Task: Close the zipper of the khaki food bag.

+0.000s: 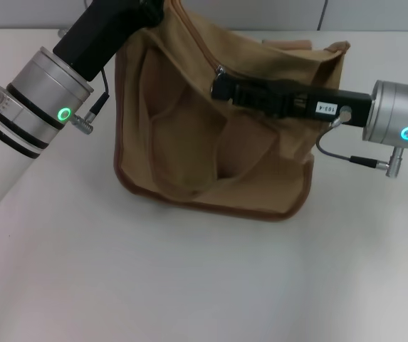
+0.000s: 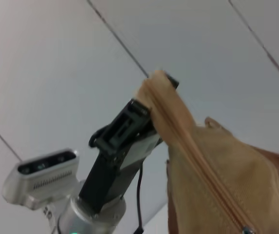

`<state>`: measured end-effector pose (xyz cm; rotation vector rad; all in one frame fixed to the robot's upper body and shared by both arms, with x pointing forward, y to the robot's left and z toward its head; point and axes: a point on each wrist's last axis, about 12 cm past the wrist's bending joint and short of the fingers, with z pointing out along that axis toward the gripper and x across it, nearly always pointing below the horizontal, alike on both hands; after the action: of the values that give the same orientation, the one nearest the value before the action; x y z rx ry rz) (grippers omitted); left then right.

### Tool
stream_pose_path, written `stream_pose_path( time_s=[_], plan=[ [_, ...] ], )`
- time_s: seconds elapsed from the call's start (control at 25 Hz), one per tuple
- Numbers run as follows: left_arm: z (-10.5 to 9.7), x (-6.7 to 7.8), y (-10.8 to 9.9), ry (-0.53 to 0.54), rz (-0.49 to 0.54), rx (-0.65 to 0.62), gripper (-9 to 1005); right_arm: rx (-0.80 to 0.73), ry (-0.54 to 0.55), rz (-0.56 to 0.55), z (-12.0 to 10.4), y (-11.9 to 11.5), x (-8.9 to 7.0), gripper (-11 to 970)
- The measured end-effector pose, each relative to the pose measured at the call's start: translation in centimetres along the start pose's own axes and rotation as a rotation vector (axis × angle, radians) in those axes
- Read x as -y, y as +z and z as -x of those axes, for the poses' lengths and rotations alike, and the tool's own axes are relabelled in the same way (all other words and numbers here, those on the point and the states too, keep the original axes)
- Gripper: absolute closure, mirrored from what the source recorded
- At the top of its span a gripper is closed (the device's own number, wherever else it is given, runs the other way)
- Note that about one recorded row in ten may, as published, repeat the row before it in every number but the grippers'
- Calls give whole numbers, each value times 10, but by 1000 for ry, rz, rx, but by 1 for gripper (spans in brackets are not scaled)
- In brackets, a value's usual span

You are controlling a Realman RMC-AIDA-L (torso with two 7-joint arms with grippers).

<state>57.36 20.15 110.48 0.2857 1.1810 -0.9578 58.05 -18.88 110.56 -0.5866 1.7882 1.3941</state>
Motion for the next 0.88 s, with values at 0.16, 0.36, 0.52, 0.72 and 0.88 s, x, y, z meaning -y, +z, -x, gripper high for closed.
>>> stream_pose_path(
  time_s=[0.16, 0.36, 0.52, 0.72, 0.88],
  plan=[
    [0, 0, 0, 0, 2, -2, 972, -24, 19, 8, -3, 1, -1, 648],
    [1, -1, 0, 7, -1, -3, 972, -27, 86, 5, -2, -9, 0, 556],
    [2, 0, 4, 13, -18, 2, 972, -33, 123, 31, 2, -18, -1, 460],
    [3, 2, 8, 13, -41, 4, 972, -40, 126, 47, 9, -17, -3, 407],
    [4, 5, 10, 12, -62, 16, 972, -47, 116, 57, 15, -15, -4, 407]
  ],
)
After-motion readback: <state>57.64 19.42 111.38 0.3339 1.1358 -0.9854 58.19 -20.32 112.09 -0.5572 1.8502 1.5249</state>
